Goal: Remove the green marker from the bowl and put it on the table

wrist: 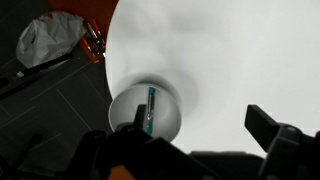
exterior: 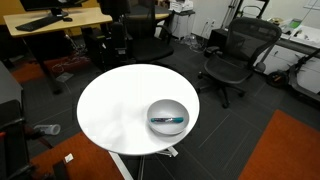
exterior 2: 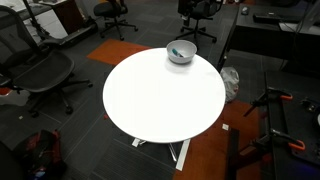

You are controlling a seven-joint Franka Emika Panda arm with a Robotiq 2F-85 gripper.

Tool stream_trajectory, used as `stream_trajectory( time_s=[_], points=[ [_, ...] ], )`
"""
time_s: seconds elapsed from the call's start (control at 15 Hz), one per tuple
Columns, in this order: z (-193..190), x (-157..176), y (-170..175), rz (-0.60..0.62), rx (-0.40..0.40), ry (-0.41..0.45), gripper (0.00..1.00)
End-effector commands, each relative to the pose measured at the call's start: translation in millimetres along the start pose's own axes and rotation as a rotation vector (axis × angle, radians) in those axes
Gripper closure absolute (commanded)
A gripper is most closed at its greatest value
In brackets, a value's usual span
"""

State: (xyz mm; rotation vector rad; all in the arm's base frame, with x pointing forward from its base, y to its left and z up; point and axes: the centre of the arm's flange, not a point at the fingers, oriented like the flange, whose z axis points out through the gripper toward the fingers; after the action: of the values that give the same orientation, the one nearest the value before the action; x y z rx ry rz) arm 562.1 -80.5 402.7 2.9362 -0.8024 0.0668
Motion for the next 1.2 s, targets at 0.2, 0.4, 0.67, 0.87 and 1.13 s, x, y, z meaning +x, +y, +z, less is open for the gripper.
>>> stream_trajectory(
  time_s=[0.2, 0.4, 0.67, 0.87, 1.13],
  points=[
    [32, 50, 34, 0.122, 0.005, 0.03, 0.0],
    [56, 62, 48, 0.146, 0.004, 0.036, 0.0],
    [87, 78, 63, 0.189, 0.02, 0.031, 0.0],
    [108, 88, 72, 0.227, 0.035, 0.022, 0.0],
    [133, 102, 83, 0.262, 0.04, 0.012, 0.0]
  ],
)
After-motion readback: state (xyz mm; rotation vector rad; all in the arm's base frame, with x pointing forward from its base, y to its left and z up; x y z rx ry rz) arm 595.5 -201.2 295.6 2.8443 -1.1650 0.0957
